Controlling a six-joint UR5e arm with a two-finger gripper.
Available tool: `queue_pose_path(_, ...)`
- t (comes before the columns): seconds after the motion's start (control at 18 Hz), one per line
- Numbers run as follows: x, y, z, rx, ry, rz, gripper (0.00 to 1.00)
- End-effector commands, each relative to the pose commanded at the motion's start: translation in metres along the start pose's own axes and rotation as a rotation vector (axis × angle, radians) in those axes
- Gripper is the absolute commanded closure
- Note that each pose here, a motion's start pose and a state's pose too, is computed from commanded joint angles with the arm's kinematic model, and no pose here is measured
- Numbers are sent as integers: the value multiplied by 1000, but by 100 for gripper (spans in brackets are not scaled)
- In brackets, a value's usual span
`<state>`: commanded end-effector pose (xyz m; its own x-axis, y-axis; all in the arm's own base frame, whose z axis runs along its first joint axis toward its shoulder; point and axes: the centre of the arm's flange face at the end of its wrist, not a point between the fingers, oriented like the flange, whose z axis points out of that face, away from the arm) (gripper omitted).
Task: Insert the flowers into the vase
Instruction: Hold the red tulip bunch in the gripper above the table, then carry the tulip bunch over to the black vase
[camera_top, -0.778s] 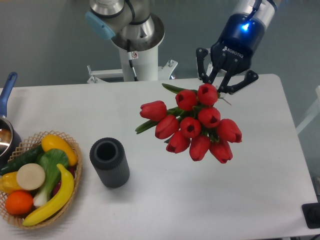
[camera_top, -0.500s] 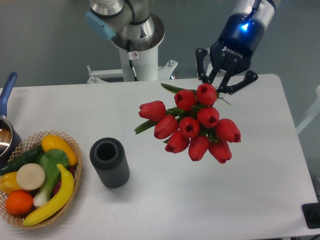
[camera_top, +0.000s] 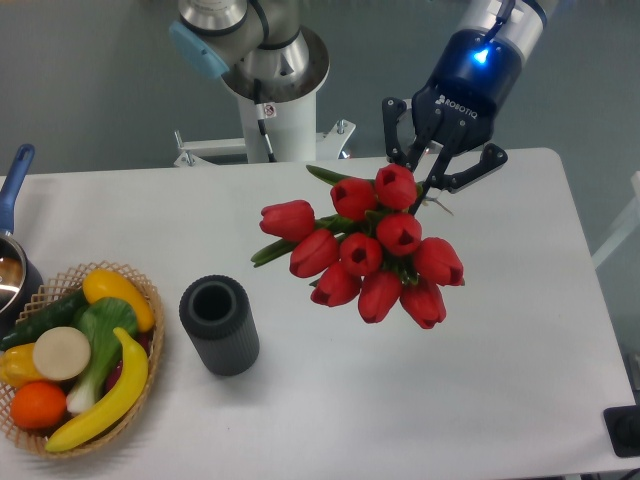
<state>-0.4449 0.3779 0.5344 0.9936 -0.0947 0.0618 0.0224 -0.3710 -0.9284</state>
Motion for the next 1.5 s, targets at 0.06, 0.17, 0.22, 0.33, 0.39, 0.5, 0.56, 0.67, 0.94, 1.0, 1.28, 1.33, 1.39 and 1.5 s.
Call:
queue_pose_path(0.06,-1,1,1,0,2,1,76)
queue_pose_path(0.17,-1,0,2,1,0,10,76)
queue_pose_path(0.22,1,-1,6,3,4,22,76)
queue_pose_path(0.33,6,-2,22,6,25,48,76)
queue_pose_path(0.39,11,-3,30,7,38,61,76)
queue_pose_path(0.5,10,-2,37,16,48,76,76)
queue_pose_path(0.56,14,-5,43,49,79,82,76)
queue_pose_path(0.67,12,1,55,123,149,63,76)
queue_pose_path(0.94,27,5,87,234,274,73,76)
queue_pose_path(1.0,28,8,91,261,299,64,76)
queue_pose_path(1.28,52,9,117,323,406,36,76)
queue_pose_path(1.33,63,18,130,336,447,8,78)
queue_pose_path(1.39,70,26,138,354,476,-13,78)
queue_pose_path(1.5,70,36,142,370,494,-41,79)
